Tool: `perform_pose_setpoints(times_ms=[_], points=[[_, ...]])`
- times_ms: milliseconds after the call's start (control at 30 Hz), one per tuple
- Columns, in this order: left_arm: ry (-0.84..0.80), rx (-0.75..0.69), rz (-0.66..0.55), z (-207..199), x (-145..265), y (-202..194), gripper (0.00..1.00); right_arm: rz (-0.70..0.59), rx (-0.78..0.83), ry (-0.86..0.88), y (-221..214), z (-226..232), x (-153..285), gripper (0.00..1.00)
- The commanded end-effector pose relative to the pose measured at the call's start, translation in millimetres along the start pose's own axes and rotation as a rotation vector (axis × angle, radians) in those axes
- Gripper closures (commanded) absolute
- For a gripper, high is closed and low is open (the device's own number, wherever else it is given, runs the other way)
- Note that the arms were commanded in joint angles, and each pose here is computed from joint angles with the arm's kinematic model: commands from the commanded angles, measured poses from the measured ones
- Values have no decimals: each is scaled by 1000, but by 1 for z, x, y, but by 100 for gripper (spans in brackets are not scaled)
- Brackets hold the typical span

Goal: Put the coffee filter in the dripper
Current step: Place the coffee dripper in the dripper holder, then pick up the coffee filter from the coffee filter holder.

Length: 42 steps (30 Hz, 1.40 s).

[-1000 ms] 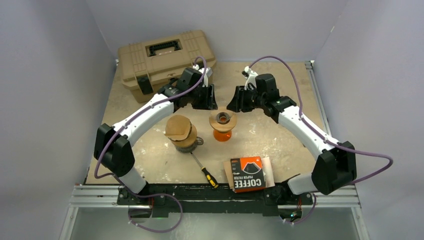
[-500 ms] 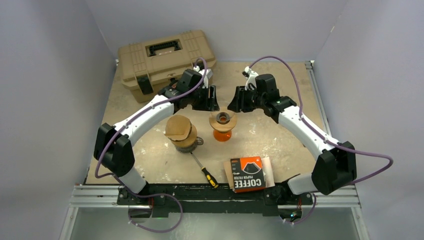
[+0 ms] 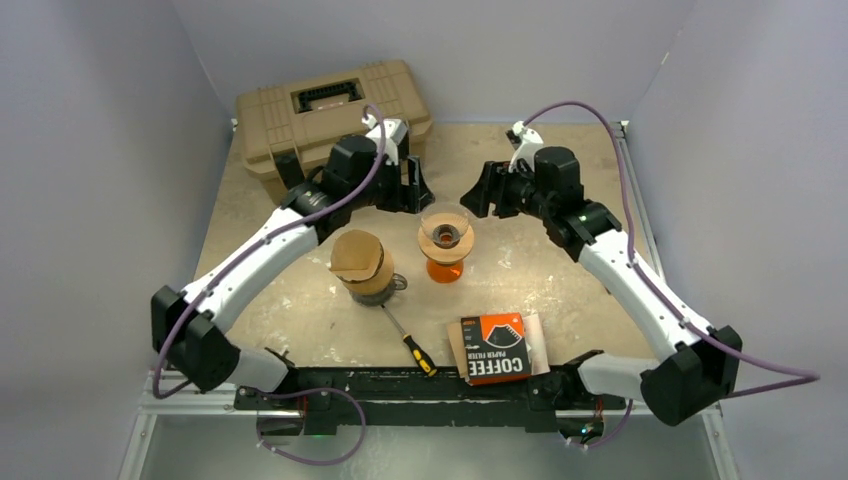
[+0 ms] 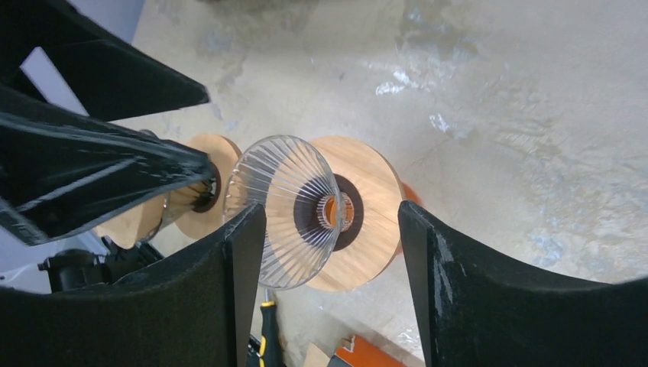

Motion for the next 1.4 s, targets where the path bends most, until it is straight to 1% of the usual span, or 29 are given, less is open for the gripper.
perform_pose_setpoints(times_ms=[0,67,167,233,300,400,533,667,733,833,900,1000,1133,1233,1367], points=[[41,-73,-229,0,41,40,27,-117,-2,-59,17,-3,15,30],[62,-87,-267,3,53,39,25,-143,-10,-105,18,-10,19,30],[131,-89,-321,10,77,38,17,-163,-22,-172,16,-21,26,28],[173,-77,-351,15,91,34,12,-164,-40,-184,13,-27,29,27],[186,-64,-376,17,103,28,10,-155,-61,-183,7,-32,30,27],[162,-32,-391,14,117,15,7,-119,-100,-194,-8,-42,27,27],[139,0,-347,14,125,-10,7,-77,-142,-185,-27,-50,24,27],[88,38,-275,8,126,-31,6,-48,-180,-189,-40,-57,25,27],[51,59,-243,4,122,-40,5,-35,-201,-189,-48,-61,27,27],[9,85,-189,-2,113,-55,1,-3,-240,-183,-63,-67,29,27],[-12,85,-148,-8,106,-63,1,23,-265,-170,-73,-71,31,27],[-84,85,-104,-22,95,-75,1,29,-288,-179,-83,-79,34,26],[-140,54,-31,-40,86,-89,1,58,-317,-186,-93,-87,34,27],[-138,16,-3,-53,82,-99,1,77,-325,-188,-99,-91,31,27],[-124,-37,59,-70,71,-122,3,94,-330,-194,-102,-94,28,27]])
Point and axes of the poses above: each gripper's point midway between its finger pads, its own x axis back along the fingers, its own z axis along the line the jaws close on, y = z × x, the point moved 4 cm from there along x, back along the fingers, and after that the axes turned 11 degrees about -x, right-handed, at the moved point
